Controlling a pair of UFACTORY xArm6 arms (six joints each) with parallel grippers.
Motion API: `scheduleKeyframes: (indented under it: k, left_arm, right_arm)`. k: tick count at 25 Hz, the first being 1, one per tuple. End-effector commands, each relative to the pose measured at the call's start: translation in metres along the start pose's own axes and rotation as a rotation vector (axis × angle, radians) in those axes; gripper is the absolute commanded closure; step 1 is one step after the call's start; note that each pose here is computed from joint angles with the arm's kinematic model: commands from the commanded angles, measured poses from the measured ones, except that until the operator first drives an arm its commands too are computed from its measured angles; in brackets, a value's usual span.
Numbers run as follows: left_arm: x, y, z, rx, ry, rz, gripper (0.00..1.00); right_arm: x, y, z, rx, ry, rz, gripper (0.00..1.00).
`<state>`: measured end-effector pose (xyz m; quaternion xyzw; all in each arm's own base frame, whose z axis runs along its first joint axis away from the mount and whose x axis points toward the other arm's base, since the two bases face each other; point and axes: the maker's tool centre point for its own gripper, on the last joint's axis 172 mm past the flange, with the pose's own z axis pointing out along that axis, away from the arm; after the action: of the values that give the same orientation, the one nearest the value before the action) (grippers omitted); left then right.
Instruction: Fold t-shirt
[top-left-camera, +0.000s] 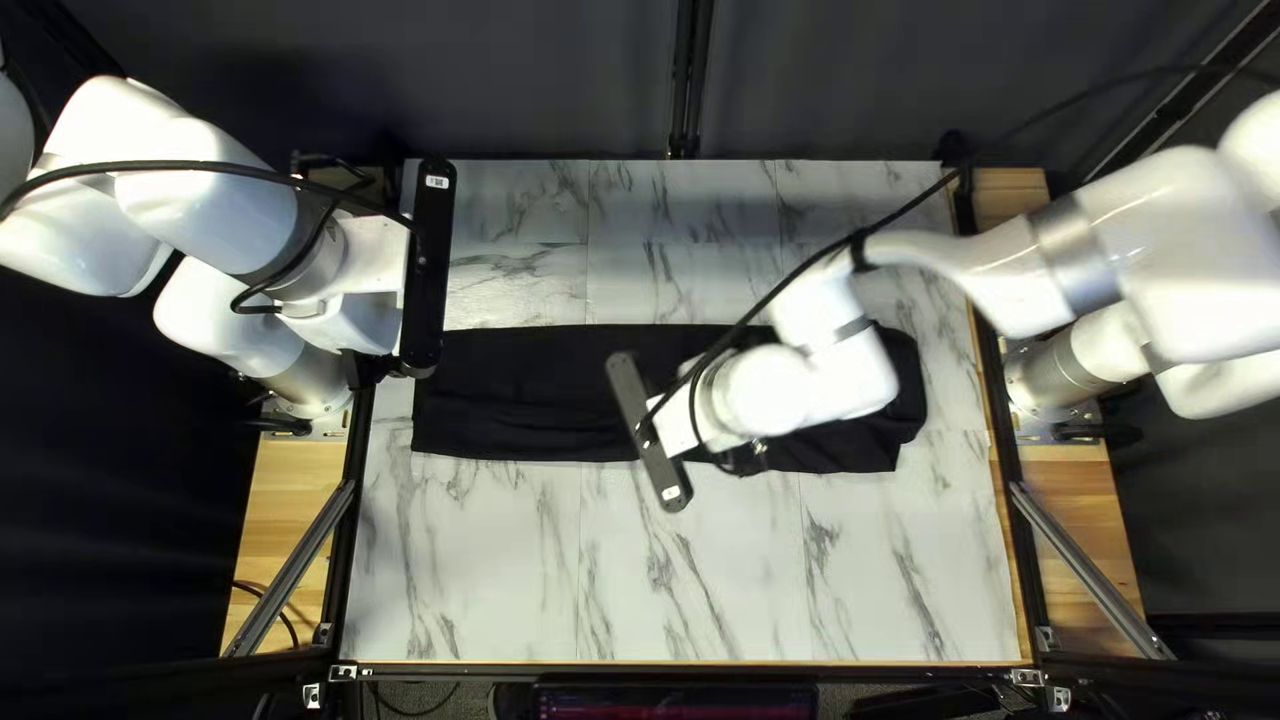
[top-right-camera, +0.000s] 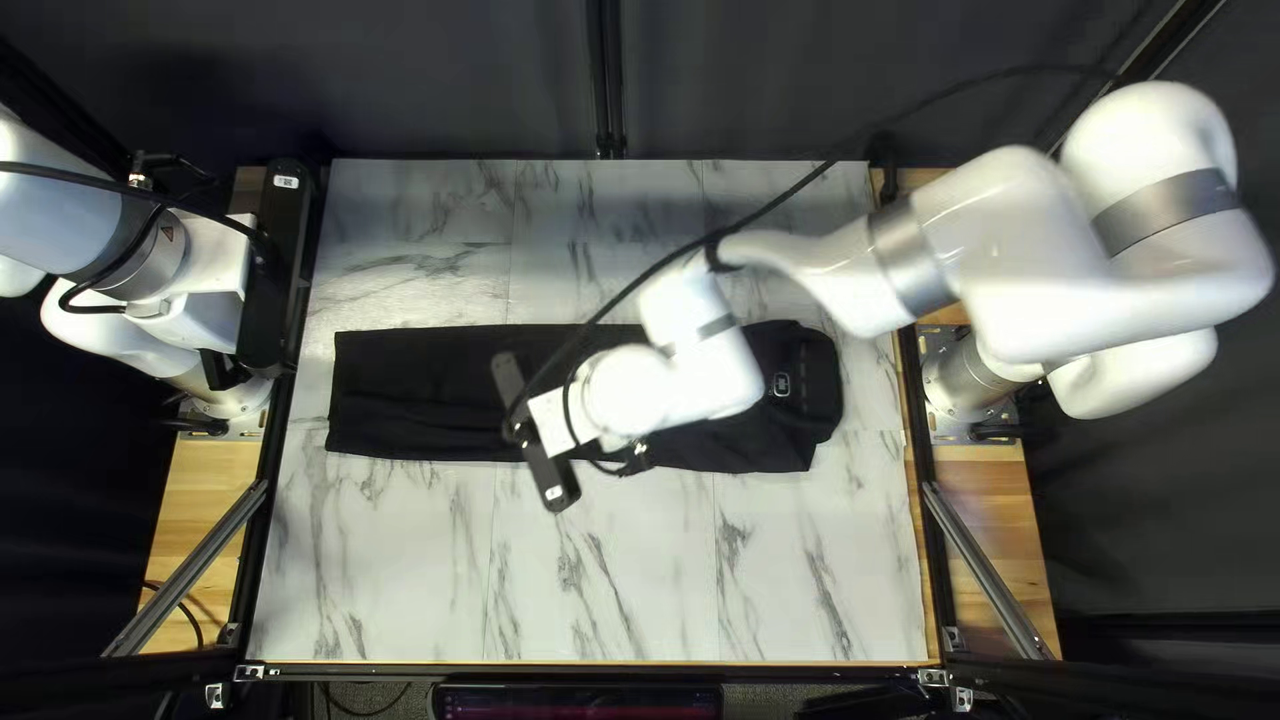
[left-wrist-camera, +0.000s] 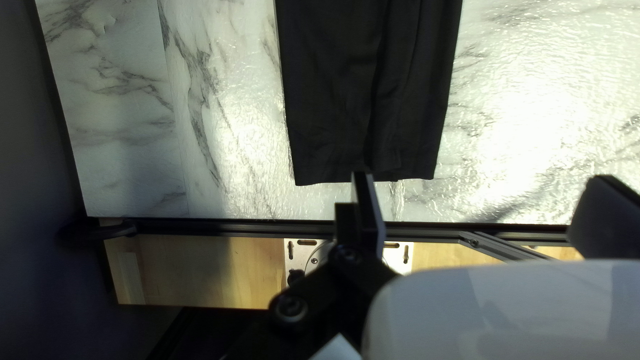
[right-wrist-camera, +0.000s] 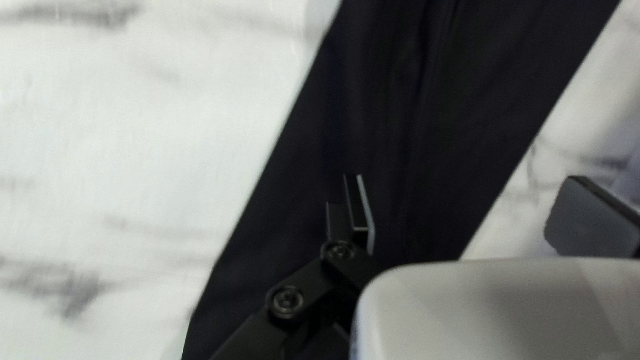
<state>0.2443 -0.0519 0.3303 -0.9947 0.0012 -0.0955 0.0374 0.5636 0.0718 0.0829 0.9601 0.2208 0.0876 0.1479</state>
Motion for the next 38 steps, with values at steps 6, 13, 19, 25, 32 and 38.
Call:
scheduleKeyframes:
  k: [6, 13, 19, 25, 32, 38]
  left_arm:
    - [0.0, 0.0, 0.0, 0.0, 0.0, 0.0, 0.0]
    - [0.0, 0.0, 0.0, 0.0, 0.0, 0.0, 0.0]
    - [0.0, 0.0, 0.0, 0.0, 0.0, 0.0, 0.0]
    - [0.0, 0.0, 0.0, 0.0, 0.0, 0.0, 0.0]
    - [0.0, 0.0, 0.0, 0.0, 0.0, 0.0, 0.0]
    - [0.0, 0.0, 0.0, 0.0, 0.0, 0.0, 0.0]
  right_arm:
    - [0.005, 0.021, 0.035, 0.002, 0.007, 0.021, 0.0]
    - [0.006, 0.041, 0.053, 0.011, 0.006, 0.037, 0.42]
    - [0.005, 0.056, 0.072, 0.025, 0.005, 0.039, 0.38]
    - [-0.019, 0.094, 0.069, 0.024, -0.001, 0.066, 0.39]
    - [-0.027, 0.108, 0.063, 0.022, 0.011, 0.089, 0.35]
    - [-0.019, 0.08, 0.026, -0.008, 0.025, 0.077, 0.26]
